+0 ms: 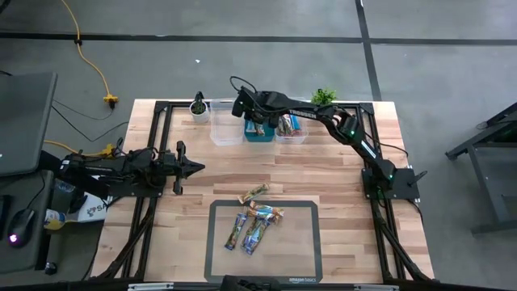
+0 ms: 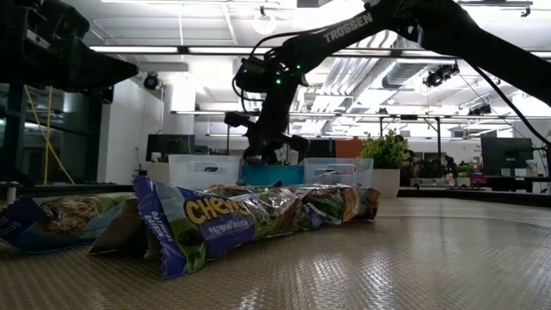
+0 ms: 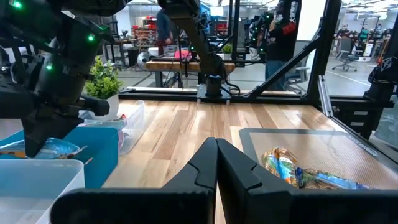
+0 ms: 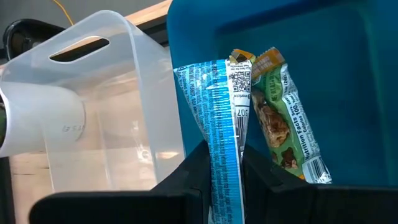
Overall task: Pick and place Granola Bars by type
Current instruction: Put the yellow granola bar into the blue bin
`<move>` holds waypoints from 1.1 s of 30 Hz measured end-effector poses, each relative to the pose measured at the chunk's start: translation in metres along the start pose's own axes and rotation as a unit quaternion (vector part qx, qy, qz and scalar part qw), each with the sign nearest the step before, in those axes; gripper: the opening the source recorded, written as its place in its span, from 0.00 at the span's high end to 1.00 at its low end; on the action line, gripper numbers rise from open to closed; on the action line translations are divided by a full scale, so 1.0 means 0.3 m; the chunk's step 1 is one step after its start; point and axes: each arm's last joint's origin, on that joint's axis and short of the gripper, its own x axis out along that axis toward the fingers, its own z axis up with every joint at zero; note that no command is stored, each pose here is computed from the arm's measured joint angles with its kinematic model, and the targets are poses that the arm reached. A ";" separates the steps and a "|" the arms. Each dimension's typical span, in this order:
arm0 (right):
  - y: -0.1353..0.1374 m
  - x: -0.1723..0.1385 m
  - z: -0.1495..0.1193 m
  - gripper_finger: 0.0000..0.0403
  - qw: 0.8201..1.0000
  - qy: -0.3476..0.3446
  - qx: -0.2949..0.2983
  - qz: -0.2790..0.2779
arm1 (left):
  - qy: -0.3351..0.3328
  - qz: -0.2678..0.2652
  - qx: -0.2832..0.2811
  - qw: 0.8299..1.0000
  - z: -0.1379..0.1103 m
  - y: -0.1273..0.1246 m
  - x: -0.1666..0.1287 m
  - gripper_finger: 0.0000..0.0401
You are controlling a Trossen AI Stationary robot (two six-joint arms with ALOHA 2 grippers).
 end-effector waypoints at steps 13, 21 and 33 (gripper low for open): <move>0.000 0.000 -0.001 0.73 1.000 0.004 -0.004 0.001 | 0.000 0.000 0.000 1.000 0.000 0.000 0.000 1.00; 0.000 -0.001 -0.001 0.64 1.000 0.003 -0.005 0.001 | 0.000 0.000 0.000 1.000 -0.001 0.000 0.000 1.00; 0.041 -0.040 0.010 0.59 0.992 -0.005 -0.113 0.059 | 0.000 0.000 0.000 1.000 0.000 0.000 0.000 1.00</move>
